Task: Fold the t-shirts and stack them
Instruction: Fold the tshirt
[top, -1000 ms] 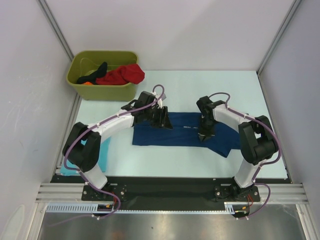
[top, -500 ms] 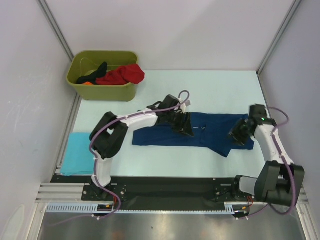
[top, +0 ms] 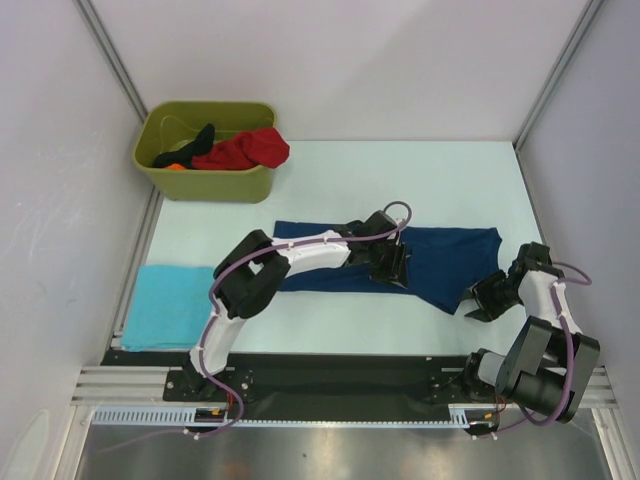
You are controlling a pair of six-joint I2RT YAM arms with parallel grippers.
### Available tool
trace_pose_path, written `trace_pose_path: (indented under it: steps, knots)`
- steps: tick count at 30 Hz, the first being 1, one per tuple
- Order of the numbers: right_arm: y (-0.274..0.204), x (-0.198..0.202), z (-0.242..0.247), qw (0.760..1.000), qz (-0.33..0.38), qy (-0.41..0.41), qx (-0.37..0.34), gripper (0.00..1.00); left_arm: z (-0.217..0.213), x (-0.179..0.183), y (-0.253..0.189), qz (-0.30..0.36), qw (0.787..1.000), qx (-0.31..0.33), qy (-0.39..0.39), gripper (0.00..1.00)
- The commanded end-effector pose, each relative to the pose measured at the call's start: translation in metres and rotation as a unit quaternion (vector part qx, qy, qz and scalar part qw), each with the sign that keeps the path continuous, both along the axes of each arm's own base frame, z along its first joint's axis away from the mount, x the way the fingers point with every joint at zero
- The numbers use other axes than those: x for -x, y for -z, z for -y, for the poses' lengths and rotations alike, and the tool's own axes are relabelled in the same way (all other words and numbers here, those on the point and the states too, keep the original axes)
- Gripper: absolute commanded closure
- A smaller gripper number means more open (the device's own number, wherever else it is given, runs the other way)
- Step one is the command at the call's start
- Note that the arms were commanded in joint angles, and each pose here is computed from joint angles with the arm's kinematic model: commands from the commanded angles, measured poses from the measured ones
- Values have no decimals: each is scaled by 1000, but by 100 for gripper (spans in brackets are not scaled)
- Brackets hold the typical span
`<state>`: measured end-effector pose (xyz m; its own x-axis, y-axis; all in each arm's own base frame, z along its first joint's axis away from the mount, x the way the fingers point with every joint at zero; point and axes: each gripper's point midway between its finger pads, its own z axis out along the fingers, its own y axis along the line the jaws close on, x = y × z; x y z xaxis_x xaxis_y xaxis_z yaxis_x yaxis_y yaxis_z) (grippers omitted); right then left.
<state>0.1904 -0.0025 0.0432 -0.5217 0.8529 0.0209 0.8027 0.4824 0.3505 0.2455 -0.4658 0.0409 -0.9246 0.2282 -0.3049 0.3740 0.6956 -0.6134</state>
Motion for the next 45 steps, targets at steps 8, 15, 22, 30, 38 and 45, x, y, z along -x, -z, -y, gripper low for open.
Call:
trace_pose_path:
  steps: [8, 15, 22, 30, 38, 45]
  knots:
    - [11, 2, -12, 999, 8, 6, -34, 52, 6, -24, 3, 12, 996, -39, -79, 57]
    - [19, 5, -16, 999, 8, 1, -41, 52, 14, -25, 2, 6, 997, -22, -77, 58]
    - [20, -3, -11, 999, 15, 4, -32, 52, 16, -19, 12, -13, 997, -22, -70, 64]
    - [27, -4, -15, 999, 9, 4, -50, 54, 22, -16, 17, -27, 998, -14, -62, 68]
    - [29, -2, -14, 999, 5, 8, -46, 61, 18, -9, 15, -31, 998, -8, -52, 82]
    - [26, 3, -13, 999, -1, 13, -38, 97, 15, -12, 1, -27, 999, 1, -46, 99]
